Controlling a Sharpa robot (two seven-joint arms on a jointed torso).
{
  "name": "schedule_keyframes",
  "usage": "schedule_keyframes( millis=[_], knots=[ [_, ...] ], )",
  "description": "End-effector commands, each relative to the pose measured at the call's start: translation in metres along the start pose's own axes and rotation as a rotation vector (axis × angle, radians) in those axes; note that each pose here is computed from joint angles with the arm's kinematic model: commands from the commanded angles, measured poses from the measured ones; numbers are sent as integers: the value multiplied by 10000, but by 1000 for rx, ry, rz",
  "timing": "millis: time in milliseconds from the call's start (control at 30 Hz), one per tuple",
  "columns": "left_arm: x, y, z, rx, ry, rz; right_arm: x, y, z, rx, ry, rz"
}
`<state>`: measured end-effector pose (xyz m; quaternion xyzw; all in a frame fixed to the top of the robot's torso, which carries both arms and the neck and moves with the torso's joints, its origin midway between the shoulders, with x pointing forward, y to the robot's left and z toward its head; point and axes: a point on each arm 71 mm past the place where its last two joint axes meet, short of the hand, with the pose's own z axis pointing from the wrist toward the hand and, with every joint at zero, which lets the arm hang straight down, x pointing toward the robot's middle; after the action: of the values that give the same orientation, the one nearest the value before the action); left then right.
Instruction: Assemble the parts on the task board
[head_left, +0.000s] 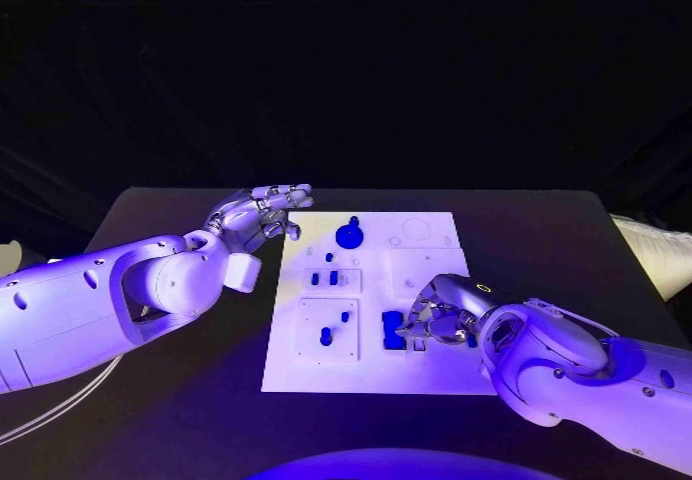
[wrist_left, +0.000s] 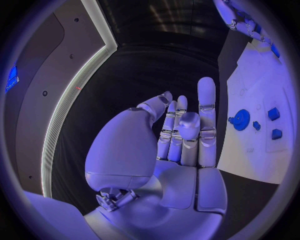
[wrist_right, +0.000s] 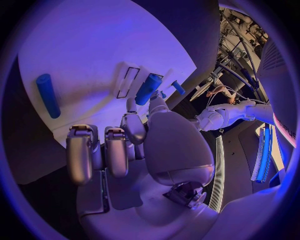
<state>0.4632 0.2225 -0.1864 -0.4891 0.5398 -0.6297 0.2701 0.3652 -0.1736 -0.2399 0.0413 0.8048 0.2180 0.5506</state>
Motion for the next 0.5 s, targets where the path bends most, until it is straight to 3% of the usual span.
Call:
schedule_keyframes(
  millis=[33,267,500],
  knots=[
    [19,-5,-1,4,22,-5,-52,-19,-49,-16,-49,22],
    [10,-6,-7,3,19,-4,-229,-208,-222,-17,-87,128],
    [20,-4,-9,1,23,-5,-358,-547,-339,64,-83,102]
  ],
)
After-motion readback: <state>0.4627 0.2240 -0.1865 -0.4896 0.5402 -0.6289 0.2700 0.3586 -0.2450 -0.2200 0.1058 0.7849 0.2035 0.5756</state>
